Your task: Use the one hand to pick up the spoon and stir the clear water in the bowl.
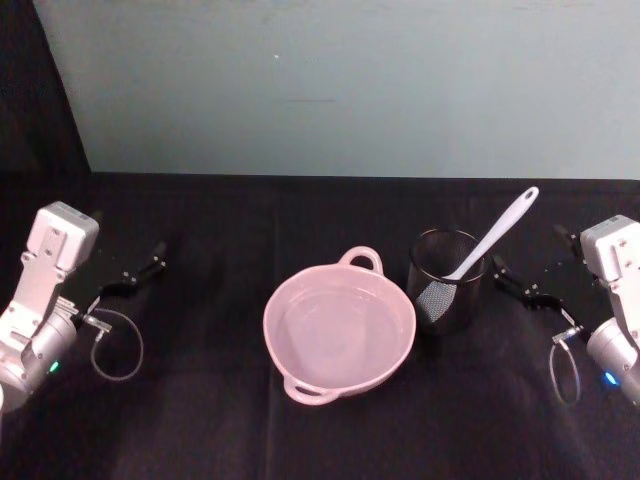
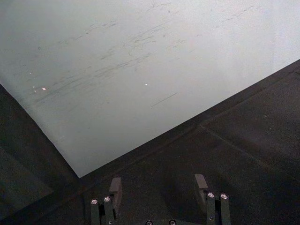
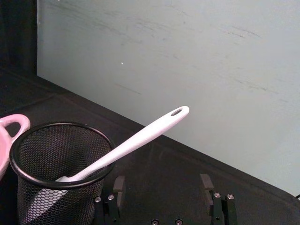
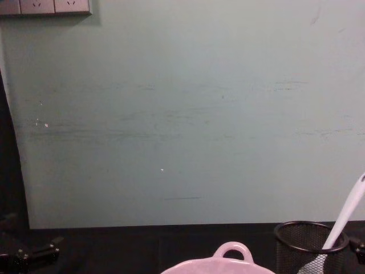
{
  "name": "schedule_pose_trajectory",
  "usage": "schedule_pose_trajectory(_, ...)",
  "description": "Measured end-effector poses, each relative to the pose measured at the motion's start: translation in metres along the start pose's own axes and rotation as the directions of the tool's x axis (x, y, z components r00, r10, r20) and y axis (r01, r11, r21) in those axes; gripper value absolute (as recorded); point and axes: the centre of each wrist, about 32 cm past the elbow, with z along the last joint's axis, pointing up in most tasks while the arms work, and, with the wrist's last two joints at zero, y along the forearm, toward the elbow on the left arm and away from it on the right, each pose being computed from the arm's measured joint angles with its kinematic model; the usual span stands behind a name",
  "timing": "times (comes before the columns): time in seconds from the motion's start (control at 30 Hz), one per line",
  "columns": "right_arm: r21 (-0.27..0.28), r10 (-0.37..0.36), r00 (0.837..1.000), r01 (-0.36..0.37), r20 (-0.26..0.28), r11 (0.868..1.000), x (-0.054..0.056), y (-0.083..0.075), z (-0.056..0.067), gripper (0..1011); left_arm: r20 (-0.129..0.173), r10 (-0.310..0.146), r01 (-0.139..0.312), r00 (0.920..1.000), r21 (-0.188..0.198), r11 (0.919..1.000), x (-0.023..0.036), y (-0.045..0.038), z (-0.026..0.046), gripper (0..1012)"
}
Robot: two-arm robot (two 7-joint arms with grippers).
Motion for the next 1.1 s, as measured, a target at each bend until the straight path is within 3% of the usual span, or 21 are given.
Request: schedule_pose_trajectory(1.1,0.000,0.000,1.000,0.000,0.000,1.000,0.0000,0.0000,0.0000,1003,0.000,0.000,0.000,1.0000,0.000,1.0000,0.0000,0.0000,0.0000,1005)
